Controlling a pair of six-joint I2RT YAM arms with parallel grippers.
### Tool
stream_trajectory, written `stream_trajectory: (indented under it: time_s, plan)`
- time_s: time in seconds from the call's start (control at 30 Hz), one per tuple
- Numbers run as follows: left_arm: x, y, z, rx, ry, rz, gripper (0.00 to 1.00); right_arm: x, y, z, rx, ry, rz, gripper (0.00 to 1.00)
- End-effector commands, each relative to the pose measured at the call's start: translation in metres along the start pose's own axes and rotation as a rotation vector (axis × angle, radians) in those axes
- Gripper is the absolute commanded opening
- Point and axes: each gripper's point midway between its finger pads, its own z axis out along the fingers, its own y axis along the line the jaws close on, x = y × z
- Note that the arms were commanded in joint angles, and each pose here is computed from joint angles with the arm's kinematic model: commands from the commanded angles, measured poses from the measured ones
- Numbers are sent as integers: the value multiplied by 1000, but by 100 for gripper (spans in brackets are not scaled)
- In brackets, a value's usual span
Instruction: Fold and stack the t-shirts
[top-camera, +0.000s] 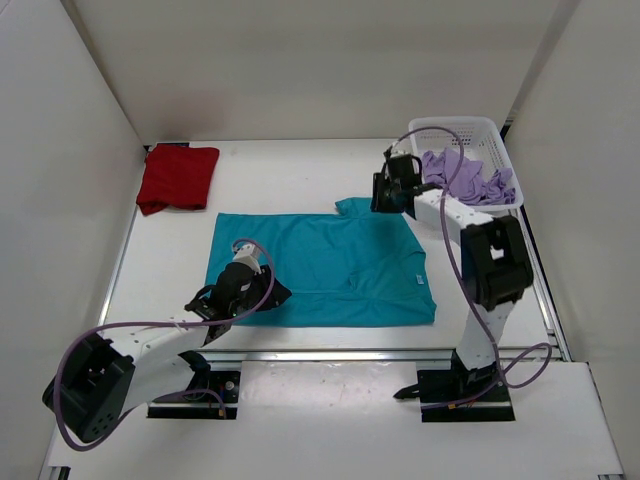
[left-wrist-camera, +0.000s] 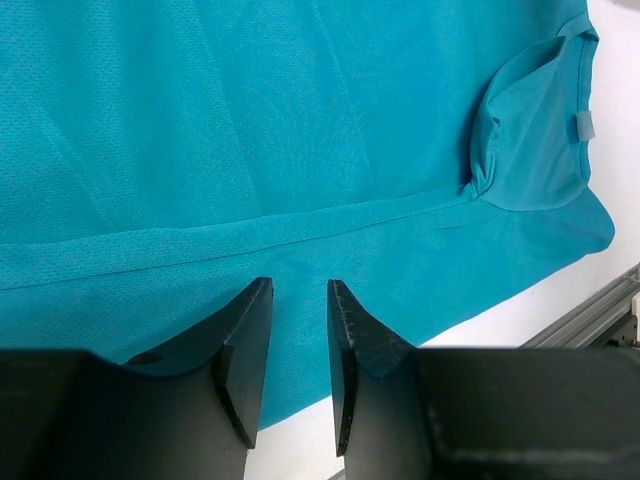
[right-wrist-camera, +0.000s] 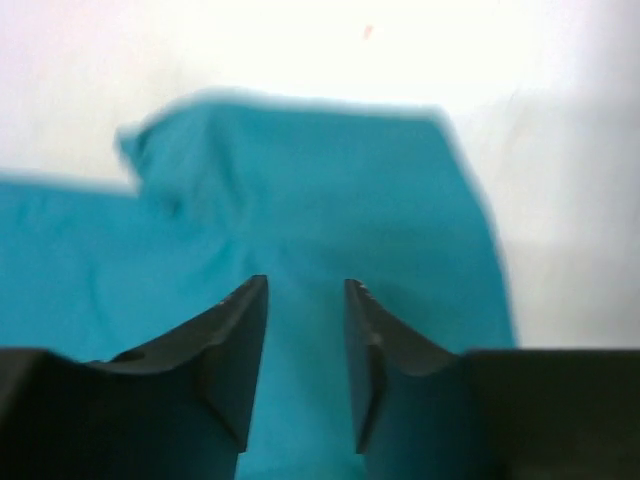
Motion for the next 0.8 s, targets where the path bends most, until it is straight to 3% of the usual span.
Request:
stream_trajectory:
  time_s: [0.0, 0.2, 0.47, 0.6, 0.77]
  plan:
    - [-12, -7, 0, 17, -37, 2, 40, -48, -8, 20, -2, -65, 6, 36]
    - [-16, -5, 2, 12, -40, 3, 40, -41, -26, 67, 75, 43, -40, 45]
    - [-15, -6, 3, 15, -35, 9, 40, -23, -17, 77, 57, 112, -56, 49]
    - [-13, -4, 3, 13, -31, 8, 40, -27, -19, 81, 52, 103, -68, 45]
    - [-16, -5, 1, 12, -44, 3, 40, -53, -20, 68, 89, 36, -80, 47]
